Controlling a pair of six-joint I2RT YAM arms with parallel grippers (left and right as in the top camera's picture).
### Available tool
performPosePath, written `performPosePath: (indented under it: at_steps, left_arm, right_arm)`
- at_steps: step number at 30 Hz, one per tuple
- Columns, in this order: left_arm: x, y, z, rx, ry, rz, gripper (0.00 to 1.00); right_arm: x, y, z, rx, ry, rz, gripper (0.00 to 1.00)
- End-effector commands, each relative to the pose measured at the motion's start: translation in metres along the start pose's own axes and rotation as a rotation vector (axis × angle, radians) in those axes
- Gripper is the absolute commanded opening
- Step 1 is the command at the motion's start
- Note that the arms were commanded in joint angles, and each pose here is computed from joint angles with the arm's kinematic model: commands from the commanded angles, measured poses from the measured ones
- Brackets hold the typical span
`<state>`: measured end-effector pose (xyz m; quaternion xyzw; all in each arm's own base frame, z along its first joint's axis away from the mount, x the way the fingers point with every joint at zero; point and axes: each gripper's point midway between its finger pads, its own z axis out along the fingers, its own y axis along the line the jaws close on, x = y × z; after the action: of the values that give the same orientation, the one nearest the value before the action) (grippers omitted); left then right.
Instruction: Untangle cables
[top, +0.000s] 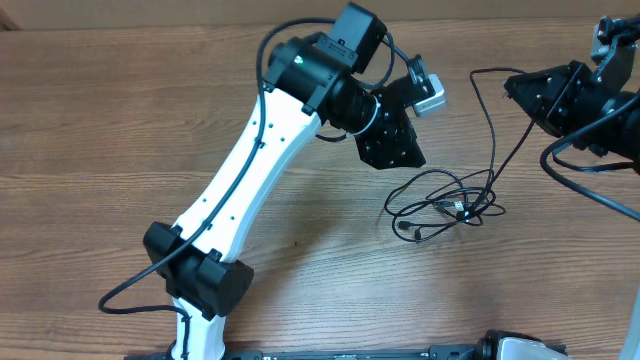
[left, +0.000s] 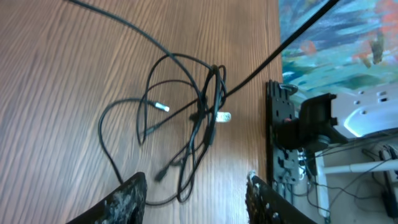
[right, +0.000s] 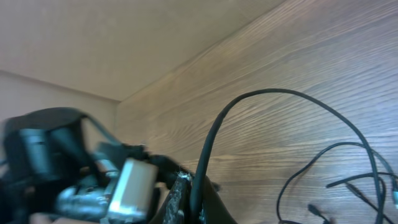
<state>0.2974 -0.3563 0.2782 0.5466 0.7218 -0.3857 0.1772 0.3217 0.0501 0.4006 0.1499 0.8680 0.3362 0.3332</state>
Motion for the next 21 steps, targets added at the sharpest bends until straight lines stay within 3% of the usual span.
performPosePath:
  at_steps: [1,7,14,21]
  left_arm:
    - [0.008,-0.009,0.032,0.095,0.005,0.038,0.52]
    - [0.009,-0.023,0.063,0.221,-0.053,0.044,0.54]
    - [0.002,-0.005,0.093,0.182,-0.109,-0.036,0.54]
    - [0.015,0.007,0.117,0.067,-0.051,-0.067,0.52]
  right_arm:
    - [-0.003,0.008,0.000,-0.057,0.016,-0.021,0.04]
    - [-0.004,0.006,0.002,-0.056,0.019,-0.021,0.04]
    - [-0.004,0.006,0.002,-0.055,0.019,-0.020,0.04]
    - [-0.004,0.006,0.002,-0.055,0.019,-0.021,0.04]
